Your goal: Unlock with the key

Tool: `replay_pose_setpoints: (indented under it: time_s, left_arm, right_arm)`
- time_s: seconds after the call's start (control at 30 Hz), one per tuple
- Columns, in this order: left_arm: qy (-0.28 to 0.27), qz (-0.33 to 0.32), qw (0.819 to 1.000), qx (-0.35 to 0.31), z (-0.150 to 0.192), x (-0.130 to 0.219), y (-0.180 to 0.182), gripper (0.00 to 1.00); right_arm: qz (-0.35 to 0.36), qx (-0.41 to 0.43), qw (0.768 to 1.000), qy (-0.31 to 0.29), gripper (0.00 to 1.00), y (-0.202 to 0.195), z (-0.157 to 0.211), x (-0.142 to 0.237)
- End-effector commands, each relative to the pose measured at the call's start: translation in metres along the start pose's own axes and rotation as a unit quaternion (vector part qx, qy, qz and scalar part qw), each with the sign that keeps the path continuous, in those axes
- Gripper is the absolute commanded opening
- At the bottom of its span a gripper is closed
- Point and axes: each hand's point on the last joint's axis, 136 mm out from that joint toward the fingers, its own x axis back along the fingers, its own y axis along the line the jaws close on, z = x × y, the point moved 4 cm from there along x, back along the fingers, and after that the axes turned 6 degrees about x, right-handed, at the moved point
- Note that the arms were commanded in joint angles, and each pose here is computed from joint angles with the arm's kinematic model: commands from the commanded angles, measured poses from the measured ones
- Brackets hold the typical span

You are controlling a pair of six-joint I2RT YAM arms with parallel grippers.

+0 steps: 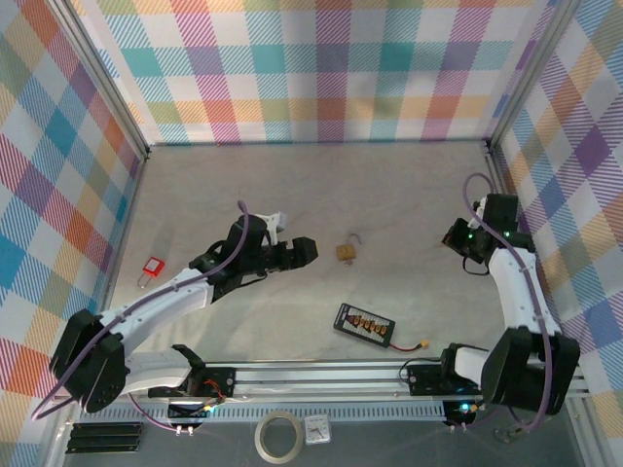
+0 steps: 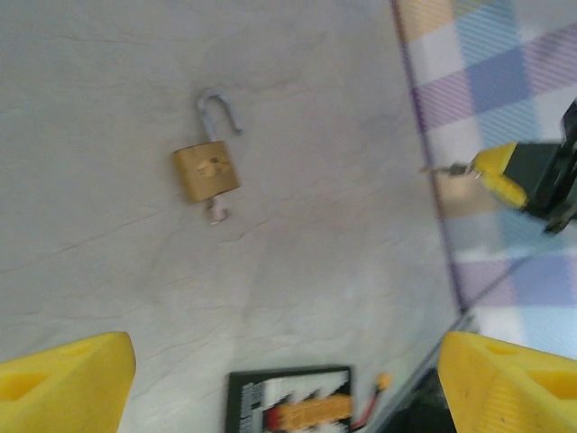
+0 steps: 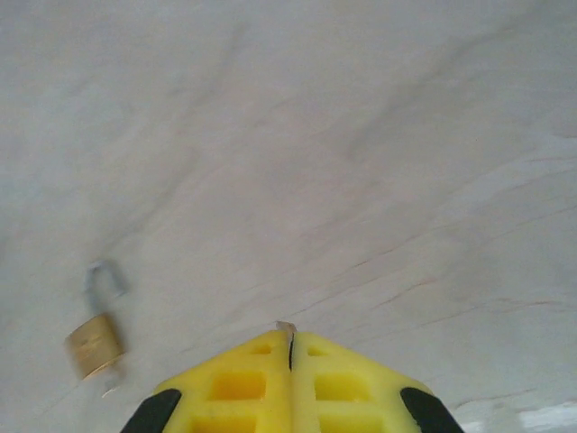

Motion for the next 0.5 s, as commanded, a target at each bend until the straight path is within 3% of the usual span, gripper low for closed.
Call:
replay_pose_setpoints:
  time_s: [0.0, 0.2, 0.47]
  left_arm:
    - [-0.011, 0.1, 0.993, 0.057, -0.008, -0.004, -0.039, 0.87]
    - [-0.023, 0.19, 0.978, 0.079, -0.009, -0.013, -0.082, 0.87]
    - [-0.016, 0.283, 0.959, 0.014, 0.016, -0.041, -0.125, 0.84]
  right_arm:
    - [-0.069, -0.022, 0.997, 0.011, 0.0, 0.024, 0.014, 0.015]
    - [-0.206, -0.051, 0.977, 0.001, 0.0, 0.07, 0.019, 0.041]
    - [-0.277, -0.067, 0.958, 0.023, 0.0, 0.106, 0.025, 0.056]
